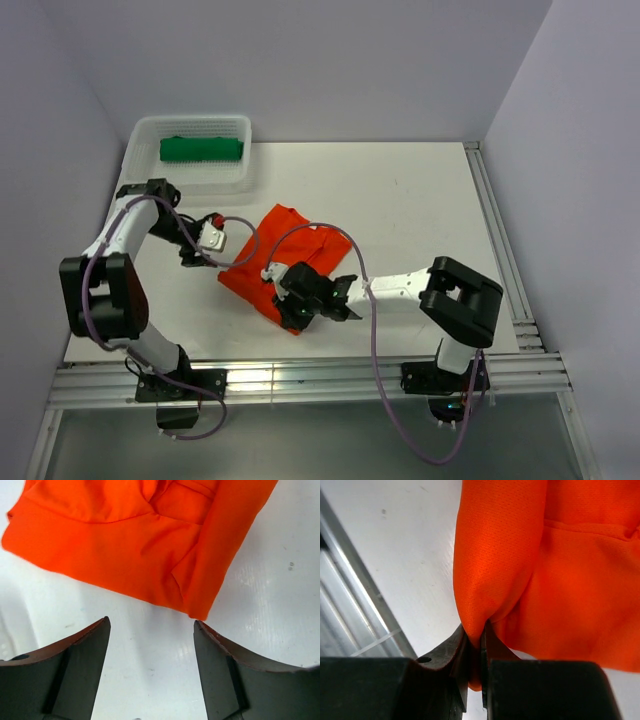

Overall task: Roll the t-shirts
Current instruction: Roll the tshirt

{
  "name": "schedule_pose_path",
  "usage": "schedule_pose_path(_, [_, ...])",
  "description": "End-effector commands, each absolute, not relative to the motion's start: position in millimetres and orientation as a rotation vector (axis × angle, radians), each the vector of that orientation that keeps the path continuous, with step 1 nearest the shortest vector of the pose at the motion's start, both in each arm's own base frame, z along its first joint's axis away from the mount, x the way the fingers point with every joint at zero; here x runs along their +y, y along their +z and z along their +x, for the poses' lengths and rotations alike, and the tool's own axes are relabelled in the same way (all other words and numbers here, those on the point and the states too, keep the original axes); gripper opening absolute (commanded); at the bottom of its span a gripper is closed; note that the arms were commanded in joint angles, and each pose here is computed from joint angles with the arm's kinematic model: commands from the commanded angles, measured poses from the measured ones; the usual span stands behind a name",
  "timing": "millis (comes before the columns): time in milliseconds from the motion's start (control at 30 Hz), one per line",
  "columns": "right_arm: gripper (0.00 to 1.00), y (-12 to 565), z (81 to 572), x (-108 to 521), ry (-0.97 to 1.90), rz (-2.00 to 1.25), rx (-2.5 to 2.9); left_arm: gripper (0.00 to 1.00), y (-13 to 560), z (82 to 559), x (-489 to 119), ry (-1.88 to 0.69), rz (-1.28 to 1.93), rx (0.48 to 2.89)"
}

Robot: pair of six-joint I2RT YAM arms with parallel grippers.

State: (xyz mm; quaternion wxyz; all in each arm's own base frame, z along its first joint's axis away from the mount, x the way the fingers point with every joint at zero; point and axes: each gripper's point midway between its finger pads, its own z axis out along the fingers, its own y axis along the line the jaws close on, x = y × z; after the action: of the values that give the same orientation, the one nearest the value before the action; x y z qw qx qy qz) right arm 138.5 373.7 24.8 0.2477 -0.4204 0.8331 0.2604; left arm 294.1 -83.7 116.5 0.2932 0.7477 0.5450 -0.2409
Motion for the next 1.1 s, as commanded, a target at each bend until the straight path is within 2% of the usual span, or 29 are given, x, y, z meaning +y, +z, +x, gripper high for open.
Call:
schedule_pose_path(0, [0.0,14.1,116.3,369.3,0.96,-1.24,2.375,0.73,127.3,287.5,-91.0,-0.528,1.949,1.32])
schedule_pose_path(100, [0.0,10.6,120.6,365.4,1.066,-1.197,2.445,0.73,123.0,282.1,-90.0,-0.37,1.953,1.247])
schedule_pose_path(267, [0.0,12.2,118.0,370.3,1.397,-1.118,2.503,0.77,119.6,270.7,-91.5,-0.146,1.964,1.084])
schedule_pose_path(300, [0.0,14.1,117.6,371.3,1.447,-1.076,2.523,0.78,117.9,268.2,-92.2,-0.148,1.972,1.074])
schedule_pose_path(367, [0.0,16.4,118.8,372.1,1.565,-1.04,2.512,0.9,117.9,266.9,-94.3,-0.16,1.966,1.065])
schedule_pose_path(500, [0.0,22.3,119.9,371.4,1.744,-0.937,2.516,0.92,105.9,265.4,-94.1,-0.123,2.005,1.008])
schedule_pose_path(733, [0.0,32.6,123.2,367.1,1.972,-0.839,2.46,0.92,60.7,255.2,-92.1,-0.045,2.102,0.921])
schedule_pose_path(967, [0.0,33.3,131.5,365.2,2.037,-0.768,2.483,0.9,44.7,251.9,-95.0,0.006,2.129,0.86])
schedule_pose_path(1033, [0.0,32.8,132.4,365.2,2.033,-0.761,2.5,0.87,42.1,253.3,-94.1,0.016,2.131,0.871])
schedule_pose_path(1067, [0.0,34.8,134.0,366.6,2.031,-0.767,2.492,0.79,42.2,255.9,-92.4,0.029,2.13,0.879])
